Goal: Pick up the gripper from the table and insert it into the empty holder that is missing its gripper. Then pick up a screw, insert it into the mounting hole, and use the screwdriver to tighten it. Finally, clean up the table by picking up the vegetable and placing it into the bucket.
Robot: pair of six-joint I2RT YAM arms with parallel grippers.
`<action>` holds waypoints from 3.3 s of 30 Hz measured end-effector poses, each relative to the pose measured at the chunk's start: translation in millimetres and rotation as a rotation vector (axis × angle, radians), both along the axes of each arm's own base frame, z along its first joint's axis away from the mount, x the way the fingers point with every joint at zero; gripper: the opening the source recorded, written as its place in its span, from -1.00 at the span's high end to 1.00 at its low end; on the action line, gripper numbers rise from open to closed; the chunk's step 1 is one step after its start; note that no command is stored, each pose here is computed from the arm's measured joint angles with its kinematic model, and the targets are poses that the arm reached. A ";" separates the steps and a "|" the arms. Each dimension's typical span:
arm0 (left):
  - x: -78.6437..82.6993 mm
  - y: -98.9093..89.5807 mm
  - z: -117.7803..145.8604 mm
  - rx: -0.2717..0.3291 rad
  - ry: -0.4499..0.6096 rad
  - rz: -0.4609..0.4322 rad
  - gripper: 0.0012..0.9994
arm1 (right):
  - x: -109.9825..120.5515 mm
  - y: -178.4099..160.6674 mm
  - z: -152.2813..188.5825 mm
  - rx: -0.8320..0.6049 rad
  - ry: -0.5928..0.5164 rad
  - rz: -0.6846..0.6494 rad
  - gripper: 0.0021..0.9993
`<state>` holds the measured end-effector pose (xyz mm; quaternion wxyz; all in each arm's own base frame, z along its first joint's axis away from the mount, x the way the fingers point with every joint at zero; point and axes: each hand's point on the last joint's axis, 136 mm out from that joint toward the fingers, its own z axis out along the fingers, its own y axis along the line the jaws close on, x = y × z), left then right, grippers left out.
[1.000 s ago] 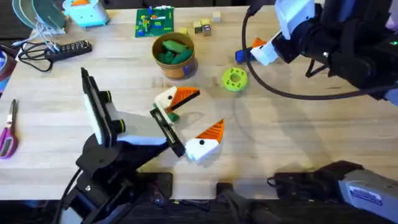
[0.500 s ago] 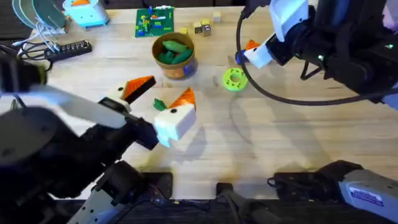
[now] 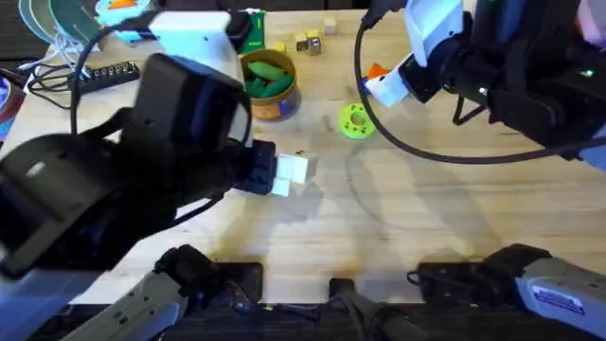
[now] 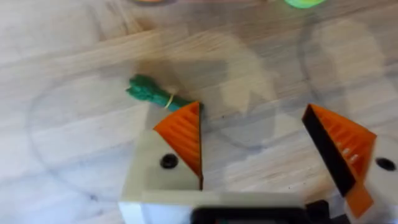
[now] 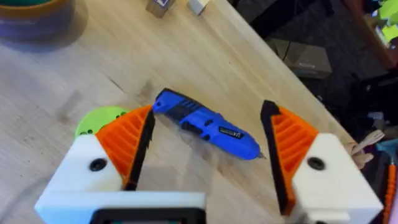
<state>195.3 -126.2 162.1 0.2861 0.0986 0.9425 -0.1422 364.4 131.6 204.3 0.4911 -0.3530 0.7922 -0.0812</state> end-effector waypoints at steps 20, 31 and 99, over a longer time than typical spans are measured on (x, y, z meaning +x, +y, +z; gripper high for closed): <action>31.2 59.7 -110.5 0.101 0.442 0.809 -0.99 | -12.0 -5.1 -19.8 -0.022 0.093 -0.010 -0.98; 36.8 53.4 -128.6 0.081 0.486 0.867 0.09 | -12.0 -5.1 -19.8 -0.020 0.094 -0.012 -0.98; 150.6 56.7 49.2 0.008 -0.073 0.796 -0.99 | -77.6 -32.9 -64.9 0.120 0.480 -0.282 -0.98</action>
